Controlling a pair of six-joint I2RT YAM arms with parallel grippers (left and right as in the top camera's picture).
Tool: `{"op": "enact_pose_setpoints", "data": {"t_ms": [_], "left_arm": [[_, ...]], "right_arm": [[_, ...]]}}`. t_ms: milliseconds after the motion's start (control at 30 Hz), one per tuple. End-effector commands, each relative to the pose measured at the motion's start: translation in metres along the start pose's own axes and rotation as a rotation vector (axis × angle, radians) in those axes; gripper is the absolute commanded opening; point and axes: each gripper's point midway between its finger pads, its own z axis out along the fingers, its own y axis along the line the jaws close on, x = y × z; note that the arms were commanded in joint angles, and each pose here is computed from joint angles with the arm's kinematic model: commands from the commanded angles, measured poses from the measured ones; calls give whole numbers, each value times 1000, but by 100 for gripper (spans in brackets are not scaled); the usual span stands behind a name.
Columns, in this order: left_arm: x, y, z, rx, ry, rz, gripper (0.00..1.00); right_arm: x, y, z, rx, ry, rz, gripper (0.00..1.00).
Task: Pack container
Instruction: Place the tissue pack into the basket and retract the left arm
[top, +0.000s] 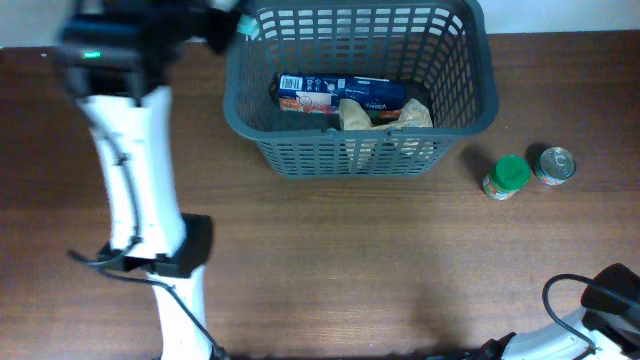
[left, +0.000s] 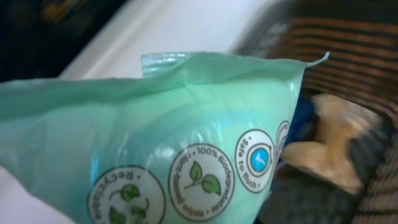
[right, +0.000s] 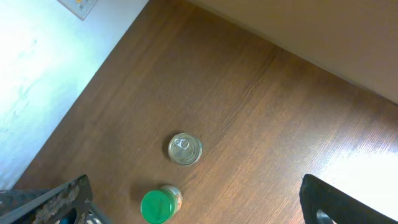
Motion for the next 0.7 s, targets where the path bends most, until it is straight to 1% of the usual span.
{"op": "enact_pose_setpoints", "data": {"t_ms": [0, 67, 133, 167, 233, 267, 300, 333, 367, 467, 500, 533, 567, 600, 667], "left_arm": [[-12, -63, 48, 155, 26, 316, 2], [2, -91, 78, 218, 104, 367, 2], [37, -118, 116, 284, 248, 396, 2], [48, -123, 125, 298, 287, 399, 2], [95, -137, 152, 344, 437, 402, 2], [105, -140, 157, 358, 465, 400, 2], [129, -148, 166, 391, 529, 388, 2], [141, -149, 171, 391, 567, 364, 2], [162, -149, 177, 383, 631, 315, 2], [182, -148, 183, 388, 676, 251, 3], [187, -148, 184, 391, 684, 234, 11], [192, -150, 187, 401, 686, 220, 23], [194, -151, 188, 405, 686, 196, 55], [194, -151, 188, 402, 687, 183, 99], [186, -147, 184, 383, 674, 184, 99]], "right_arm": [[-1, -2, 0, 6, -5, 7, 99], [-1, -2, 0, 6, -5, 7, 99], [-1, -2, 0, 6, -5, 7, 99], [-1, -2, 0, 6, -5, 7, 99], [-1, -2, 0, 6, -5, 7, 99], [-1, -2, 0, 6, -5, 7, 99], [-1, -2, 0, 6, -5, 7, 99], [-1, -2, 0, 6, -5, 7, 99], [-1, -2, 0, 6, -5, 7, 99], [-1, -2, 0, 6, -5, 7, 99], [-1, -2, 0, 6, -5, 7, 99], [-1, -2, 0, 6, -5, 7, 99], [-1, -2, 0, 6, -5, 7, 99], [-1, -2, 0, 6, -5, 7, 99], [-1, -2, 0, 6, -5, 7, 99]]}}
